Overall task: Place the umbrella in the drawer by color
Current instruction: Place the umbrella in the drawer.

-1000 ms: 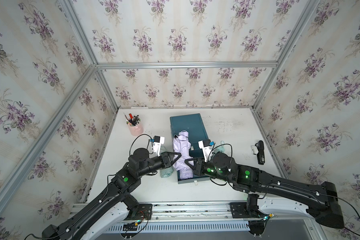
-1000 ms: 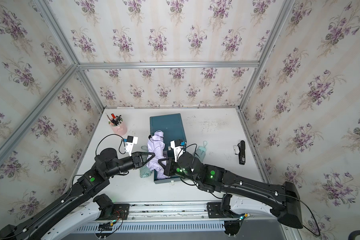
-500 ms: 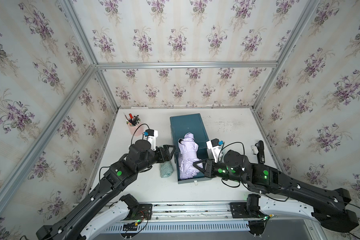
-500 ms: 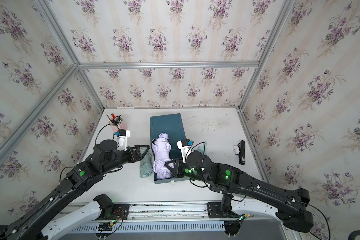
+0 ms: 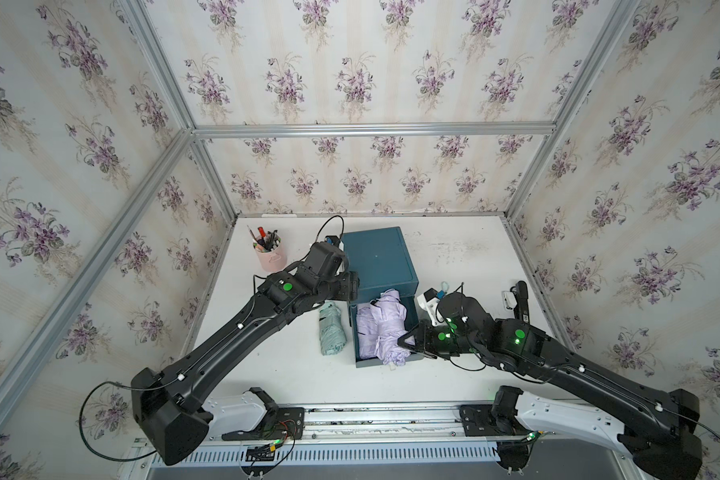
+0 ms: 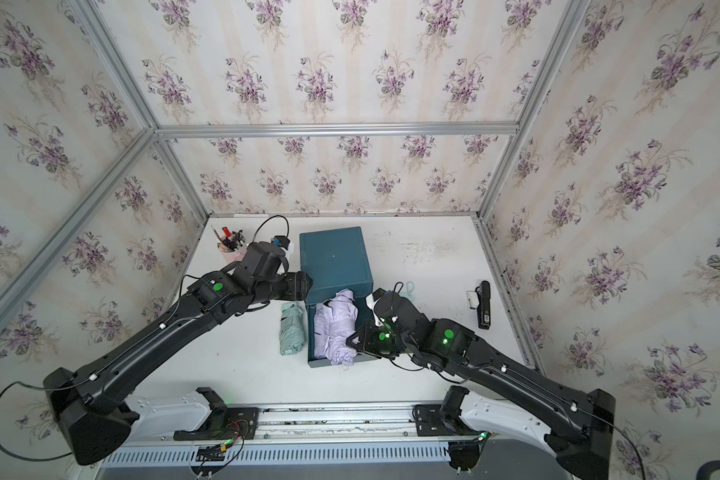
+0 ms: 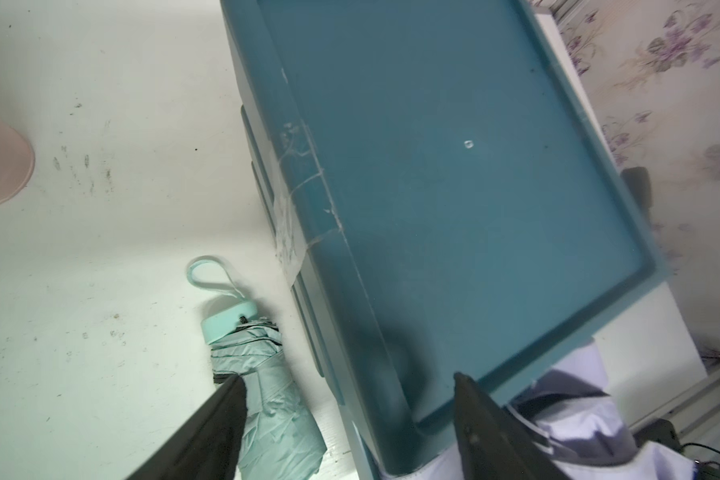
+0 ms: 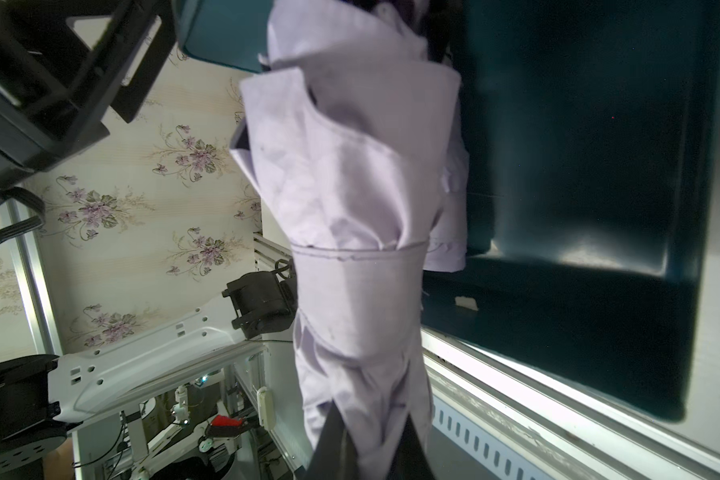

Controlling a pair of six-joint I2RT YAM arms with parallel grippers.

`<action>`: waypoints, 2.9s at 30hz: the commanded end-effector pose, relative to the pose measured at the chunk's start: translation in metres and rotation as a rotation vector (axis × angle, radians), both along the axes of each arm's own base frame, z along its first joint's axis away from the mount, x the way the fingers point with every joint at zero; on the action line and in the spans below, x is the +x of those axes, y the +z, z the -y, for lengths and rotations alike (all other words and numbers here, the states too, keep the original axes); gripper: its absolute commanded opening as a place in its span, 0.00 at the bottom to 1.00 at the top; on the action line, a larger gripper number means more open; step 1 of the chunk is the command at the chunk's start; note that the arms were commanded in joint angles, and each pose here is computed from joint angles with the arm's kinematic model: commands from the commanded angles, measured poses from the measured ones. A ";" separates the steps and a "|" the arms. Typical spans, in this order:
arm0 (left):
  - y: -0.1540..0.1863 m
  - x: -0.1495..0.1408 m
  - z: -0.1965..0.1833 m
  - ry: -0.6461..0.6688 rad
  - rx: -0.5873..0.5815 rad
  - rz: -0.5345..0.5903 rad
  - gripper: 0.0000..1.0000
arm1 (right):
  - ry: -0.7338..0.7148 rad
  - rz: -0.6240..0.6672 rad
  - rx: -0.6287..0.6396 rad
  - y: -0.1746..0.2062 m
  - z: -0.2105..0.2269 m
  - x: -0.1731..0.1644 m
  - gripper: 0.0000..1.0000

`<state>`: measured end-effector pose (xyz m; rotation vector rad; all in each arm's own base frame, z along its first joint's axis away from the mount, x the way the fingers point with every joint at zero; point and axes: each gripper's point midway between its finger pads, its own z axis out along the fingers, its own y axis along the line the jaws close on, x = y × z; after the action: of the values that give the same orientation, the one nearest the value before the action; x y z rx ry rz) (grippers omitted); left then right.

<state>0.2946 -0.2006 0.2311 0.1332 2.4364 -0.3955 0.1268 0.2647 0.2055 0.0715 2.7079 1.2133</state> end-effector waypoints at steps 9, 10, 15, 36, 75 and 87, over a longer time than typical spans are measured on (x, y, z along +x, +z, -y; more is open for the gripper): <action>-0.027 0.013 -0.017 0.043 0.109 -0.024 0.65 | -0.030 -0.137 0.034 -0.025 0.010 0.011 0.00; -0.027 0.013 -0.018 0.043 0.110 -0.023 0.65 | -0.033 -0.131 0.027 -0.025 0.012 0.011 0.00; -0.032 0.012 -0.020 0.032 0.126 -0.027 0.62 | -0.055 -0.107 -0.007 -0.024 0.022 0.013 0.00; -0.060 -0.001 -0.023 -0.042 0.162 -0.063 0.45 | -0.045 -0.116 0.023 -0.037 0.005 0.069 0.00; -0.049 -0.002 -0.043 -0.054 0.050 -0.067 0.62 | -0.097 0.333 -0.522 -0.050 0.019 0.074 0.53; -0.057 0.022 -0.035 0.047 -0.038 -0.070 0.74 | -0.070 0.443 -0.437 -0.060 0.015 -0.006 0.57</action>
<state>0.3377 -0.1764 0.2169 0.0623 2.3156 -0.5020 0.1225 0.2492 0.1484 -0.2315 2.5219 0.4919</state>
